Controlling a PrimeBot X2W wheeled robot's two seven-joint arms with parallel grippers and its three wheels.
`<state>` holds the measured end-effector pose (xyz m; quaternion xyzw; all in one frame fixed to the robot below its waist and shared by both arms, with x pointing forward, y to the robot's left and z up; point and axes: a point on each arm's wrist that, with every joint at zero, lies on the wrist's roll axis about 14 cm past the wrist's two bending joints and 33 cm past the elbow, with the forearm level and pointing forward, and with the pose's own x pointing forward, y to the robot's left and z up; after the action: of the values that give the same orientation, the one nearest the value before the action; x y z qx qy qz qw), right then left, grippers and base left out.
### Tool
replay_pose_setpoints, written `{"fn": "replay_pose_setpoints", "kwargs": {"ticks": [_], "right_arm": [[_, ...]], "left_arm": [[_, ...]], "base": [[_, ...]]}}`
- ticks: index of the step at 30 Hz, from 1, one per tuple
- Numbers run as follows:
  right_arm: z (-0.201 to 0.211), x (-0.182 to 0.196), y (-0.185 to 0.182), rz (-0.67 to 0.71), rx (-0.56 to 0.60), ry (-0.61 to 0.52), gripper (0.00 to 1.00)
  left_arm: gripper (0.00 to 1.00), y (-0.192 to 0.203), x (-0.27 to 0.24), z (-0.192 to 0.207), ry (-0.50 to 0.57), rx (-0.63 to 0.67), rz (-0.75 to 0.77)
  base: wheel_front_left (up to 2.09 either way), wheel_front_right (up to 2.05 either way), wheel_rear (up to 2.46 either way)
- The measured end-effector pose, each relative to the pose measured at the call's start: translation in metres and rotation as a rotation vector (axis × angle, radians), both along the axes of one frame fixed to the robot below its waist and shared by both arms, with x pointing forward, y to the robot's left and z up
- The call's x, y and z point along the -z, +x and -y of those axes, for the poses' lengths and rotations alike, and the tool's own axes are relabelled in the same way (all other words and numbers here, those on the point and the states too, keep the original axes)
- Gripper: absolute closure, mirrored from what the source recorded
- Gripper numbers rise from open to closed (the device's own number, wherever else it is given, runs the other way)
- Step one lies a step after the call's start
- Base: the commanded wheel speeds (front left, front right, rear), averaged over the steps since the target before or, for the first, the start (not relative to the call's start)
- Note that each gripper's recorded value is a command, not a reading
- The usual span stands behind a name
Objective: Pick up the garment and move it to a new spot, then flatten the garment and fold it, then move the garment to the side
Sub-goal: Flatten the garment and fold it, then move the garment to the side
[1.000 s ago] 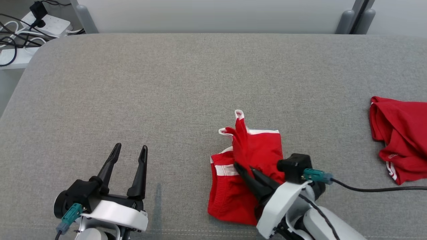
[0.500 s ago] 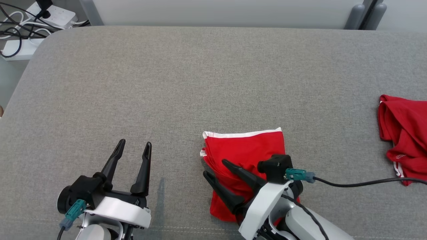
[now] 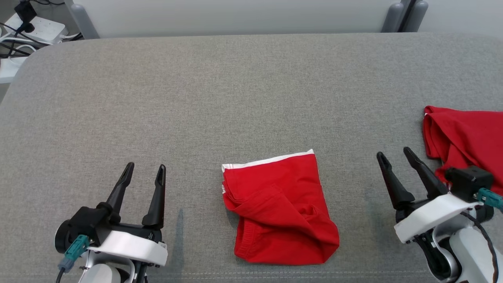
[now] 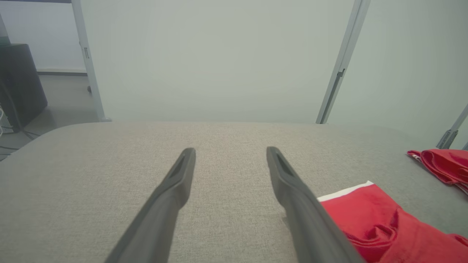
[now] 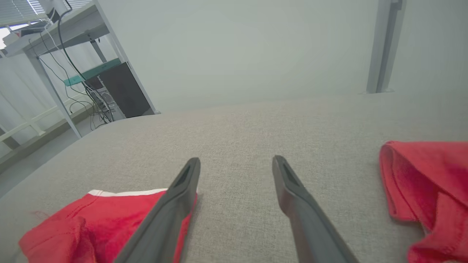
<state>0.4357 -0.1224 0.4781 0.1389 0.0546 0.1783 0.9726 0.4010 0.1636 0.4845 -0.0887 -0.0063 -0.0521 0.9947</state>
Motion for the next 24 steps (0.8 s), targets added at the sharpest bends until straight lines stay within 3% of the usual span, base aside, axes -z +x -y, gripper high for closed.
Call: {"fn": "replay_pose_setpoints", "kwargs": {"ticks": [8, 15, 24], "right_arm": [[0.007, 0.028, -0.016, -0.045, 0.060, -0.046, 0.00], [0.008, 0.022, -0.014, -0.023, 0.084, -0.029, 0.00], [-0.046, 0.057, -0.024, -0.160, -0.073, -0.006, 0.00]], "left_arm": [[0.00, 0.002, -0.003, -0.002, 0.008, -0.006, 0.010], [0.00, 0.004, -0.004, -0.003, 0.007, -0.013, 0.015], [0.00, -0.002, 0.001, -0.016, 0.013, -0.056, -0.005]], "base": [[0.00, 0.00, 0.00], [0.00, 0.00, 0.00], [0.00, 0.00, 0.00]]}}
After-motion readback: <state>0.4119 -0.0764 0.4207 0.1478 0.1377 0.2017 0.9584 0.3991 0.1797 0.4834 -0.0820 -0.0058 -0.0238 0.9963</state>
